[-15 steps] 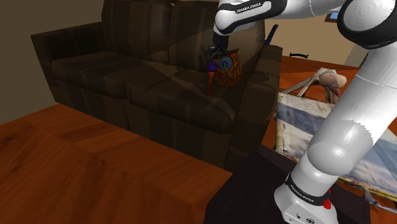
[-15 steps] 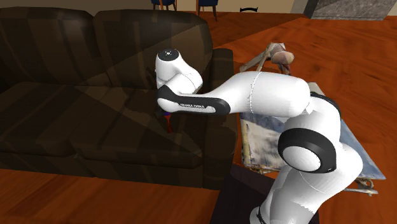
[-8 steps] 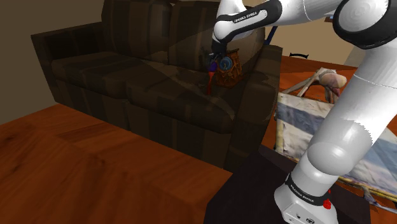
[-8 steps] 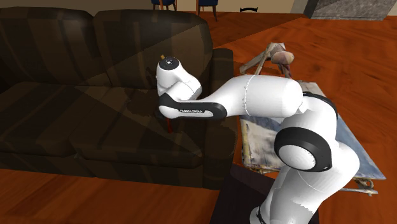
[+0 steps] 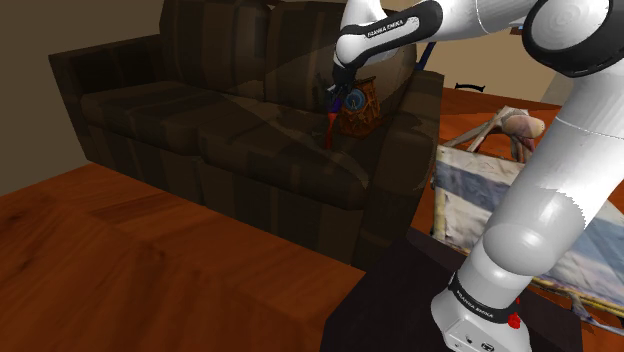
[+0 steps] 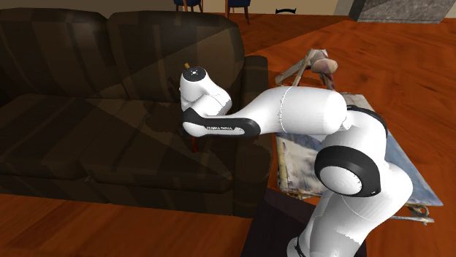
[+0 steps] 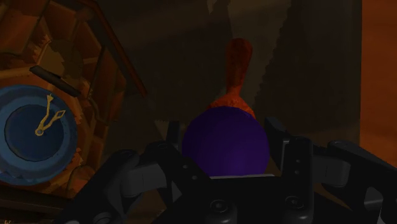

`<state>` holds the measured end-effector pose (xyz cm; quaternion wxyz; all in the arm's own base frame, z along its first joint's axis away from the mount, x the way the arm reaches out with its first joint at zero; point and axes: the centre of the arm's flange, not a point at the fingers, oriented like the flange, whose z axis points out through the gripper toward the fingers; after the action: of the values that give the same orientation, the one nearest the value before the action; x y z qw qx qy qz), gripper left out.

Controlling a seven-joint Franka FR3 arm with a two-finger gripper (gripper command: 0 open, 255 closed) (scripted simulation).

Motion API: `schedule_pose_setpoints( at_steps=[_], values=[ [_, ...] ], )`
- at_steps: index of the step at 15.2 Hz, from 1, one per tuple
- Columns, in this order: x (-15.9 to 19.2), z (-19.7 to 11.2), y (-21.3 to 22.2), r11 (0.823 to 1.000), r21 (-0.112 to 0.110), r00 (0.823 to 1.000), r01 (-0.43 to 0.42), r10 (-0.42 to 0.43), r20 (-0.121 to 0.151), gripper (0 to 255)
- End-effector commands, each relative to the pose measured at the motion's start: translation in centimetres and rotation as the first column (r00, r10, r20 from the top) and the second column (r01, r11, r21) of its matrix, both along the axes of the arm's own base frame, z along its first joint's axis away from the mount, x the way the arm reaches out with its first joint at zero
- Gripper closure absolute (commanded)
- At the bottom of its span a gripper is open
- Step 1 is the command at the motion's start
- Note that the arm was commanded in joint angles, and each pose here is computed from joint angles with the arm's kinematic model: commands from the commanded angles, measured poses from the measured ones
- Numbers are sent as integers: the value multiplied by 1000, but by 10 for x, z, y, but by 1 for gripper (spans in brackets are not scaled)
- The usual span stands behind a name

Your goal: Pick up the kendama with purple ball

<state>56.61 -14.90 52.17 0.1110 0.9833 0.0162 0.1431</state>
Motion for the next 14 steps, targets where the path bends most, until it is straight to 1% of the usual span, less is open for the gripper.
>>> schedule_pose_setpoints(
  at_steps=[1,3,14],
  values=[
    [0,-1,0,1000,0,1000,0,0,-2,255],
    [0,-1,1,1000,0,1000,0,0,-2,255],
    [0,57,1,1000,0,1000,0,0,-2,255]
  ],
)
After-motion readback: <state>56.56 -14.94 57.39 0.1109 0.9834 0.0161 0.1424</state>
